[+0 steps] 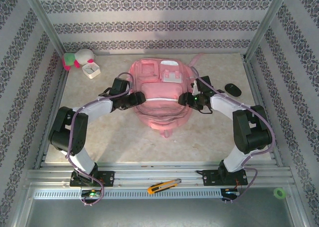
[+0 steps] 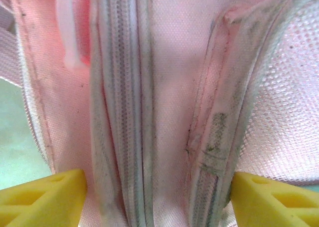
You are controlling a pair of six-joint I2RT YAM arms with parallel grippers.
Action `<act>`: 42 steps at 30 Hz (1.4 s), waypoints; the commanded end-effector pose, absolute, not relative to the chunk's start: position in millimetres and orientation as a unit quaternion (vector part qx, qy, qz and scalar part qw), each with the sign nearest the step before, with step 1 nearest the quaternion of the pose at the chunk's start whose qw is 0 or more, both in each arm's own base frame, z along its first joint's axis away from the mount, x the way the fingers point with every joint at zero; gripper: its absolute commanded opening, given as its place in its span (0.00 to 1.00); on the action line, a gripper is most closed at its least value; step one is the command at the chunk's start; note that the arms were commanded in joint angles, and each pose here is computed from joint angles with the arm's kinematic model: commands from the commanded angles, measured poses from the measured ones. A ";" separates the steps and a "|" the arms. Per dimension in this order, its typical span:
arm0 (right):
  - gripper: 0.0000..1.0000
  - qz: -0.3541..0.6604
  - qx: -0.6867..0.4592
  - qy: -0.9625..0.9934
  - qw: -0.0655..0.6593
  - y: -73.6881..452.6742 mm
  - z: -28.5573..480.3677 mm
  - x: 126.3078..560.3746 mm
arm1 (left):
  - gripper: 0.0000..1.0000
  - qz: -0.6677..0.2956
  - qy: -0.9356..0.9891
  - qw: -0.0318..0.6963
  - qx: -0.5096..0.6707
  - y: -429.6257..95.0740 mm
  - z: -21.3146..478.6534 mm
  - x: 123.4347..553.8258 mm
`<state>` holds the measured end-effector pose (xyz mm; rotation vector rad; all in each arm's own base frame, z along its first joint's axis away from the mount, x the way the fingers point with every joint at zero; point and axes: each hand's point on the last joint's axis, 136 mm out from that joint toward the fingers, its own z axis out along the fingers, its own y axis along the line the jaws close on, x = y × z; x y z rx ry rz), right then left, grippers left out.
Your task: Pack the student bag
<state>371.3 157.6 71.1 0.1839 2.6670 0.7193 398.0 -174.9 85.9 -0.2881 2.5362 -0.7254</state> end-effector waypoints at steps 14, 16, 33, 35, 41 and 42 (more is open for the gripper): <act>0.98 0.082 -0.001 0.868 0.489 56.2 245.6 330.6 | 1.00 0.084 0.766 0.637 -0.037 -27.3 238.7 346.9; 0.98 0.048 0.008 0.860 0.508 39.6 227.0 333.4 | 0.99 0.105 0.755 0.646 -0.034 -20.1 220.7 341.2; 0.98 0.057 -0.054 0.805 0.588 37.0 130.9 362.8 | 0.99 0.105 0.744 0.660 -0.002 -6.4 114.0 360.6; 0.98 0.045 -0.043 0.797 0.601 32.0 129.4 366.6 | 0.99 0.102 0.749 0.655 -0.023 6.5 108.7 372.5; 0.98 0.024 -0.027 0.840 0.542 24.4 117.2 398.1 | 0.99 0.107 0.792 0.599 -0.048 17.5 96.1 389.6; 0.98 0.029 -0.047 0.840 0.540 30.4 116.9 400.1 | 0.99 0.106 0.793 0.598 -0.047 17.1 95.5 388.9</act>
